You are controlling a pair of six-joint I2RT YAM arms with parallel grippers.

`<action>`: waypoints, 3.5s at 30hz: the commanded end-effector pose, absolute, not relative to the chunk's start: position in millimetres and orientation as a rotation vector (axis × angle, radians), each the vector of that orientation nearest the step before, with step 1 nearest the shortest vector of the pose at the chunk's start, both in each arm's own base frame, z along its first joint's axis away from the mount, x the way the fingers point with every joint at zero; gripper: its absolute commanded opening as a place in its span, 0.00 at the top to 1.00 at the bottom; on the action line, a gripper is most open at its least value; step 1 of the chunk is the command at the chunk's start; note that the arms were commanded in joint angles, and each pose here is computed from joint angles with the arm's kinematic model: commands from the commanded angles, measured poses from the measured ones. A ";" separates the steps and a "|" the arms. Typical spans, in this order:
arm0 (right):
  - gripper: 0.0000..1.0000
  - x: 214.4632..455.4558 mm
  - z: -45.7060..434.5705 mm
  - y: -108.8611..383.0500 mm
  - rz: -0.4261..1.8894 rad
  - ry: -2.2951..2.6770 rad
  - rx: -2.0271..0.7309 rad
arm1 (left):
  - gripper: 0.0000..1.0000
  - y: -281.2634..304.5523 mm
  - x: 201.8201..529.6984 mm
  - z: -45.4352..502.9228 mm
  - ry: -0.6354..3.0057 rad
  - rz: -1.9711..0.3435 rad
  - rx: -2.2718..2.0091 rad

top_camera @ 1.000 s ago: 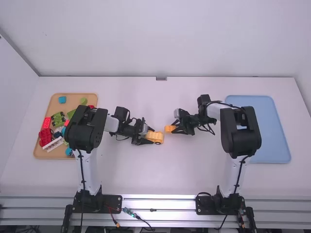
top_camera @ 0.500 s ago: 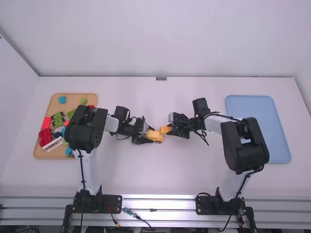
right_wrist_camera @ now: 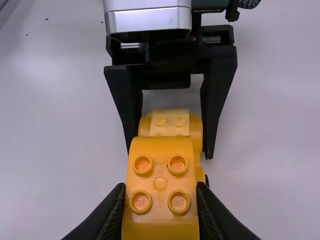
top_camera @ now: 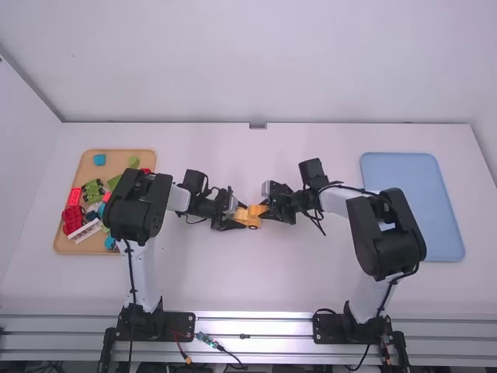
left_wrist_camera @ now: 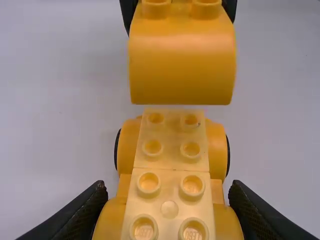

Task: Assemble lego blocks to make yellow taxi

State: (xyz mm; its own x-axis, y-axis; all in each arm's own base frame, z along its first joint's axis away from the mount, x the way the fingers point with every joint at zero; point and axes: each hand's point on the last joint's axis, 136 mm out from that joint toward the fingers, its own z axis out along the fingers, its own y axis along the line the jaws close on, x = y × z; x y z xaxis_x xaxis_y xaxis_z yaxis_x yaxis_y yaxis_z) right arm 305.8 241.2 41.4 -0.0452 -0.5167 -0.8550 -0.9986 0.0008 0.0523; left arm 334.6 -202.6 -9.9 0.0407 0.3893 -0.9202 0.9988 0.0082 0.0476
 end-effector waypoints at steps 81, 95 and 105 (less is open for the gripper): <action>1.00 313.2 15.1 281.0 1.003 1.596 -1.631 | 0.73 -192.7 336.1 -39.3 1.677 -0.796 1.465; 1.00 313.1 2.4 275.8 0.971 1.675 -1.589 | 0.74 -192.6 336.1 -39.4 1.677 -0.796 1.465; 1.00 315.5 -10.1 277.6 0.998 1.703 -1.569 | 0.75 -192.7 336.6 -39.1 1.676 -0.795 1.465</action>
State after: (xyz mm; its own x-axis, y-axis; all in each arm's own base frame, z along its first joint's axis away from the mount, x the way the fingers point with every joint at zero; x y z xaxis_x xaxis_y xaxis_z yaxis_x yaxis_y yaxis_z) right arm 319.4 280.8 14.6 -0.0542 -0.4948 -0.8673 -0.9979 -0.0052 0.0653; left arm 343.3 -202.2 -10.5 0.0130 0.4237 -0.9057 0.9925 0.1044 0.0630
